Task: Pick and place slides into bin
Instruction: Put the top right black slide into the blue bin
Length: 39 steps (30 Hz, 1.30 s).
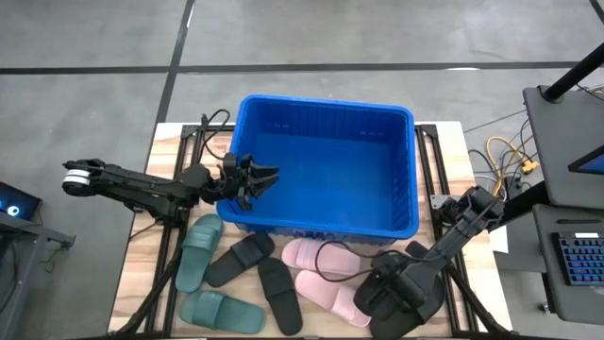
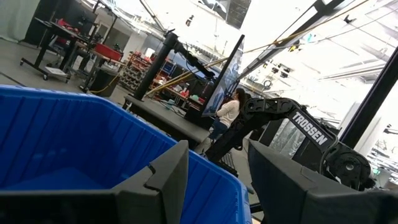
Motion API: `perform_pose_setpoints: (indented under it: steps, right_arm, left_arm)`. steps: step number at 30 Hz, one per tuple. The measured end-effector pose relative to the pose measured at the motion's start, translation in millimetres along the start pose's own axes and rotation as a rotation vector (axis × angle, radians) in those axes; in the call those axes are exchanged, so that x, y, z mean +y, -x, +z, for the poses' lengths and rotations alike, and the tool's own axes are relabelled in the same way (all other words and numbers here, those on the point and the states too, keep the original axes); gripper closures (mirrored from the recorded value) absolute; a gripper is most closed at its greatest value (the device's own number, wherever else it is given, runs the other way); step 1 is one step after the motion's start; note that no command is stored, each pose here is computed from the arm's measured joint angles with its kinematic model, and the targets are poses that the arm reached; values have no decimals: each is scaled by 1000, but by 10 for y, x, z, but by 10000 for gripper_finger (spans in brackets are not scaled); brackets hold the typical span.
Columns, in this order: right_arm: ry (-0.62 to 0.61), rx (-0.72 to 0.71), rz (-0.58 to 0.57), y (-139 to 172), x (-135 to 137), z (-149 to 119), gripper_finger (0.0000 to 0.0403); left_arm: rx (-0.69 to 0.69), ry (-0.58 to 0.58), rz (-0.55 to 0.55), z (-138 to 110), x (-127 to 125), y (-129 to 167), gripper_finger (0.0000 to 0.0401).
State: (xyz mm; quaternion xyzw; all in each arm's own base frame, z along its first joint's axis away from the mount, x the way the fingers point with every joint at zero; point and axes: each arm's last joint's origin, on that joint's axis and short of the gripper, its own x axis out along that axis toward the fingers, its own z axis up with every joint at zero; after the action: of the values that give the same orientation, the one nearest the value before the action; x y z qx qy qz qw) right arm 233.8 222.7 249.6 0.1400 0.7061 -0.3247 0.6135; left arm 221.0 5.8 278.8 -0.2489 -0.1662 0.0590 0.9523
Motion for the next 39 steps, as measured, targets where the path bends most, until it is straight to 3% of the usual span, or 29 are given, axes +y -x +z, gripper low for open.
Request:
perform_pose_setpoints:
  steps: [13,26,39]
  right_arm:
    - [5,-8,37,82,12,3,376]
    - [60,-211,140,413,23,58,376]
    - [103,-288,257,584,84,81,376]
  left_arm:
    - [0,0,0,1,0,0,248]
    - [-10,0,18,4,5,0,248]
    - [-10,8,17,4,4,0,248]
